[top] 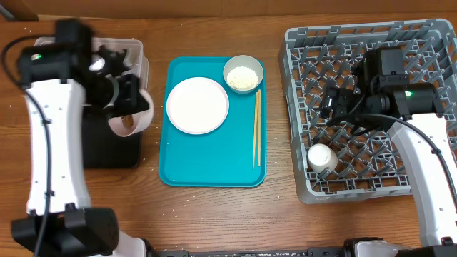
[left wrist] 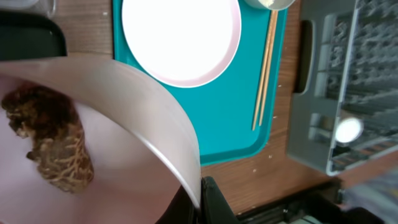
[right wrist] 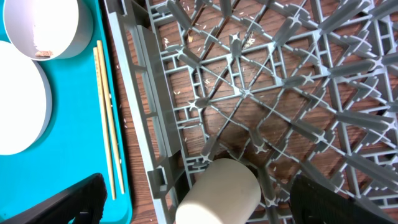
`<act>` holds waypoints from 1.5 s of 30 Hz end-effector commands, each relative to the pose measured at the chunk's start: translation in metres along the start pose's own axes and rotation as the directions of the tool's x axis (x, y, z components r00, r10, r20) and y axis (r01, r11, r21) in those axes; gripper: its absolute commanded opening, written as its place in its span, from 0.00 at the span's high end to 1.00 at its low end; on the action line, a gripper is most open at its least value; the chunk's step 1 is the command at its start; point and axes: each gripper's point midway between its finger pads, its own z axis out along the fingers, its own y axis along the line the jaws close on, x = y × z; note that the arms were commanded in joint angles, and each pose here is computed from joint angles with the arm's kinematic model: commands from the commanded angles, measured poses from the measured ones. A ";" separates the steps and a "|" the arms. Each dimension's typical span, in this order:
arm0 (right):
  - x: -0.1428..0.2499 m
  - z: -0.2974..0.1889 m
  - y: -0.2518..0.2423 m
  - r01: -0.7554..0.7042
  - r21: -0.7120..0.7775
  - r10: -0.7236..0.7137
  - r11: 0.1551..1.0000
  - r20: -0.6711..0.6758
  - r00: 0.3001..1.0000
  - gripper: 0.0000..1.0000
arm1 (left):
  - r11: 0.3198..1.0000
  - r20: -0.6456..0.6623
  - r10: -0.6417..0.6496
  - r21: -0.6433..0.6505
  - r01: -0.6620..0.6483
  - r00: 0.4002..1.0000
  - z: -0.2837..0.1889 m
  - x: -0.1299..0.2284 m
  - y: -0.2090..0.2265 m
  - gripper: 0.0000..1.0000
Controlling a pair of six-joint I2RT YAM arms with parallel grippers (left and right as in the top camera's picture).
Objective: Sort waste into correct bins and load items into the dishwasher
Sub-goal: 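Carry pink bowl with left gripper over black tray and tip out scraps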
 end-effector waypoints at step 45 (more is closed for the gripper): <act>-0.006 -0.010 0.000 0.008 -0.006 -0.008 1.000 0.045 0.999 0.03 | 0.650 0.265 -0.409 0.756 0.075 0.874 -0.061 -0.060 0.097 0.96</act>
